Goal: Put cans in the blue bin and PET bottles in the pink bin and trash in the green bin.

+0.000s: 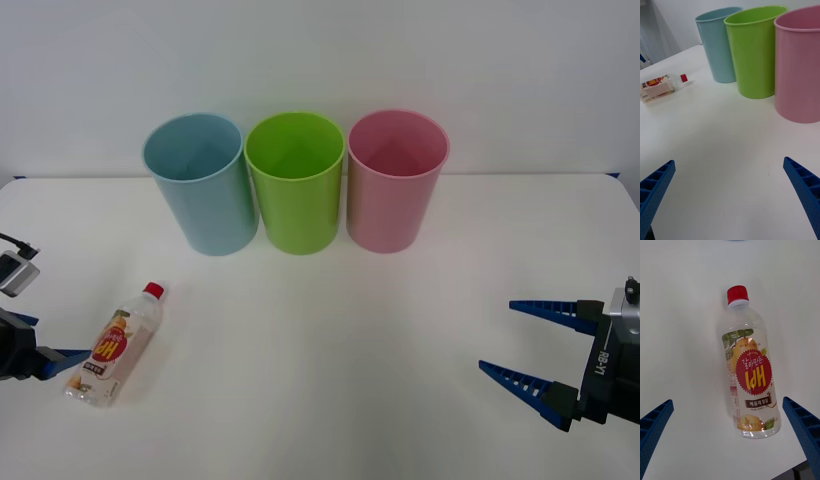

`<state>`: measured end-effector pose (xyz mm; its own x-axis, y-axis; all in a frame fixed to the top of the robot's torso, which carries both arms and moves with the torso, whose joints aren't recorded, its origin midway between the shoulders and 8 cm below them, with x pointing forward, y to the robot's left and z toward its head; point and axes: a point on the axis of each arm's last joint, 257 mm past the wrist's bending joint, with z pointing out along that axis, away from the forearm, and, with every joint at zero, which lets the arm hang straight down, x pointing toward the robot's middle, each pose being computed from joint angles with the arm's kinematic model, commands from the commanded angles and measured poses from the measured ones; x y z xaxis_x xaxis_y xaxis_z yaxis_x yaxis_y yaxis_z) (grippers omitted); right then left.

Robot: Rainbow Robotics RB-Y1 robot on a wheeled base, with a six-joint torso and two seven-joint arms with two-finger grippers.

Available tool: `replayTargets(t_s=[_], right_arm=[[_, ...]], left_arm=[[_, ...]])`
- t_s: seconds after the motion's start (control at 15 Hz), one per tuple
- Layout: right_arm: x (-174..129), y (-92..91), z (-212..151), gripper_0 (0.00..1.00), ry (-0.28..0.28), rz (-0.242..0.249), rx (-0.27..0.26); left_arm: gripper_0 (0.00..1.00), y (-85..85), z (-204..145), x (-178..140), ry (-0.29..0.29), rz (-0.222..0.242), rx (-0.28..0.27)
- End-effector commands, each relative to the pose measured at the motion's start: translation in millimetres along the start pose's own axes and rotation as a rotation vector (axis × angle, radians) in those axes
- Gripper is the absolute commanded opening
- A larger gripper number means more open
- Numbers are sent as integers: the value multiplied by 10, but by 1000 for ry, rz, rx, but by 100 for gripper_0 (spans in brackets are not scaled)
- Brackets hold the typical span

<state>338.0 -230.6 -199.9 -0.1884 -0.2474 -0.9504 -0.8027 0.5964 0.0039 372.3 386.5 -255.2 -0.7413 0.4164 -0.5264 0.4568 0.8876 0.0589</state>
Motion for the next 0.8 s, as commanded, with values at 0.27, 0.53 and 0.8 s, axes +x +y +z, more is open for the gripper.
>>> replayTargets(t_s=[0.27, 0.53, 0.8], right_arm=[[0, 0, 0, 100, 0, 0, 0], [0, 0, 0, 100, 0, 0, 0], [0, 0, 0, 100, 0, 0, 0]], left_arm=[[100, -205, 176, 169, 17, -76, 63], [100, -295, 290, 122, -9, -72, 77], [100, -283, 383, 52, -37, -54, 49]])
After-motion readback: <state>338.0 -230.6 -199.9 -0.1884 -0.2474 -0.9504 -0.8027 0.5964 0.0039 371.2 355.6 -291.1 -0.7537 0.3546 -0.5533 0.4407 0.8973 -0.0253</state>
